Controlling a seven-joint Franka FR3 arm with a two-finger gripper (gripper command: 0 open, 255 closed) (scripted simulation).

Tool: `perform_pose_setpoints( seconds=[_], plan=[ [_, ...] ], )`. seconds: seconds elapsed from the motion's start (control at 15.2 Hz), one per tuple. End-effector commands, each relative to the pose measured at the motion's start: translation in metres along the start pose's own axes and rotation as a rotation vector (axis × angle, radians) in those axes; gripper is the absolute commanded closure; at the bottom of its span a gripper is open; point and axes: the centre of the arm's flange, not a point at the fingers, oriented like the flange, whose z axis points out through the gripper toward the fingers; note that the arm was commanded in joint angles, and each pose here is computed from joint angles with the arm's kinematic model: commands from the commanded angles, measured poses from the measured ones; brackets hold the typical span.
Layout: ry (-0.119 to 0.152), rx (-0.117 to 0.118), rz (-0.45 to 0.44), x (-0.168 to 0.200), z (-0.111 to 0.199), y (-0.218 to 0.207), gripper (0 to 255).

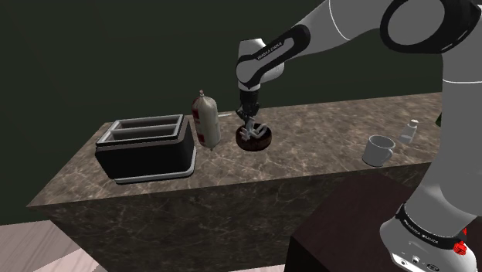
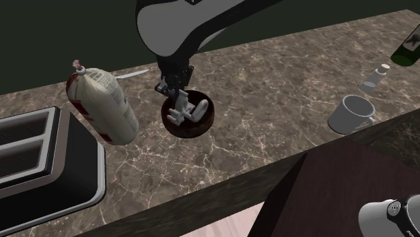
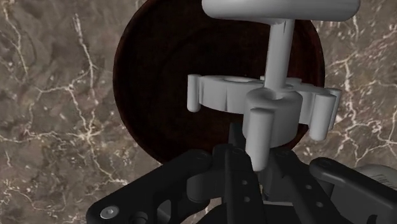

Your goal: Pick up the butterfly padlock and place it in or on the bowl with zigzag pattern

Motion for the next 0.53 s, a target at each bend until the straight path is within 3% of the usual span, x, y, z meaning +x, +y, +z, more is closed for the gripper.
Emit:
perform_pose_setpoints(
  seconds=[0.0, 0.07, 0.4, 0.46],
  plan=[
    [0.000, 0.000, 0.000, 0.000, 0.000, 0.000, 255],
    [0.000, 0.000, 0.000, 0.000, 0.000, 0.000, 0],
    [0.000, 0.000, 0.000, 0.000, 0.000, 0.000, 0],
    [0.000, 0.000, 0.000, 0.000, -0.013, 0.000, 0]
  ],
)
